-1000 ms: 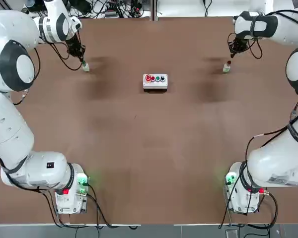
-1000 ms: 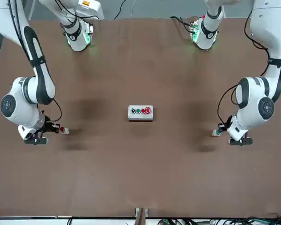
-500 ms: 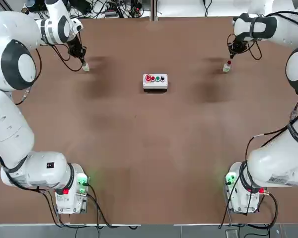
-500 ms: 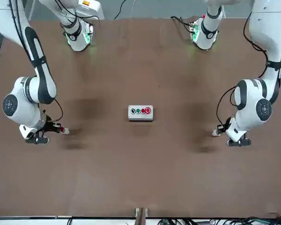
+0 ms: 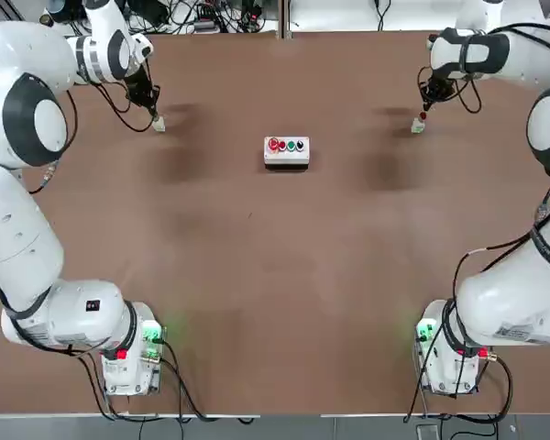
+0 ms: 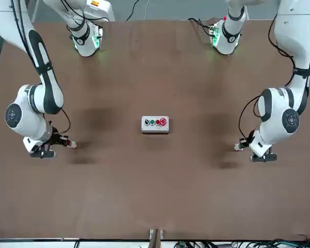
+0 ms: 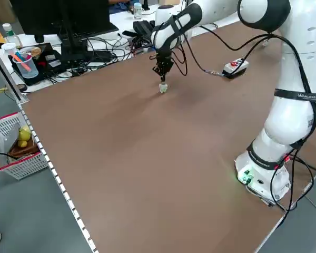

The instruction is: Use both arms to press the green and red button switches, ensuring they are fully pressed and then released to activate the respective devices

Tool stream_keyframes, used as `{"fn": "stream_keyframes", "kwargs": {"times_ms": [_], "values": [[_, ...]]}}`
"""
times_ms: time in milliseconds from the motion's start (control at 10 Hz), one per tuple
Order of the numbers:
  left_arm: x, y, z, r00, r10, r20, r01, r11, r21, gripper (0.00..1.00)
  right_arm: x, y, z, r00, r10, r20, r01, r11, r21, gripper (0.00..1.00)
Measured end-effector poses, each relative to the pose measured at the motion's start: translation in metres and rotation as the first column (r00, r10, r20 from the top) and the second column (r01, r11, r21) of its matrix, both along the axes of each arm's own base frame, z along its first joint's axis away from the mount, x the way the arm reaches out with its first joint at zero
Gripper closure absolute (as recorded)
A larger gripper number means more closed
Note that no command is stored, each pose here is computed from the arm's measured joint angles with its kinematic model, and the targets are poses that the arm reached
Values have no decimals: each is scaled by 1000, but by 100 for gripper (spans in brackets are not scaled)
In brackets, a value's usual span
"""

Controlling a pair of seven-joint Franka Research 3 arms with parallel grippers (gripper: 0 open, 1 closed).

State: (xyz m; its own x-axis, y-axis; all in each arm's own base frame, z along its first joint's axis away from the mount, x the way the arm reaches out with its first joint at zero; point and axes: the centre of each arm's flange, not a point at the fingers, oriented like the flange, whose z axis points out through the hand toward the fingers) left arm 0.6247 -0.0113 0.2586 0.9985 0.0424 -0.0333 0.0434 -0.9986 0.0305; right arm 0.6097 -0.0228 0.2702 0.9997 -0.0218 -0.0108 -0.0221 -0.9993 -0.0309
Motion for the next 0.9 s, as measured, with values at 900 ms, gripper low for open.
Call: {"fn": "stream_keyframes", "kwargs": {"times_ms": [900], "values": [[0, -3, -3, 1000, 10, 3, -10, 1000, 1, 99, 1, 0, -10, 1000, 0, 6, 0, 1000, 0, 95]]}}
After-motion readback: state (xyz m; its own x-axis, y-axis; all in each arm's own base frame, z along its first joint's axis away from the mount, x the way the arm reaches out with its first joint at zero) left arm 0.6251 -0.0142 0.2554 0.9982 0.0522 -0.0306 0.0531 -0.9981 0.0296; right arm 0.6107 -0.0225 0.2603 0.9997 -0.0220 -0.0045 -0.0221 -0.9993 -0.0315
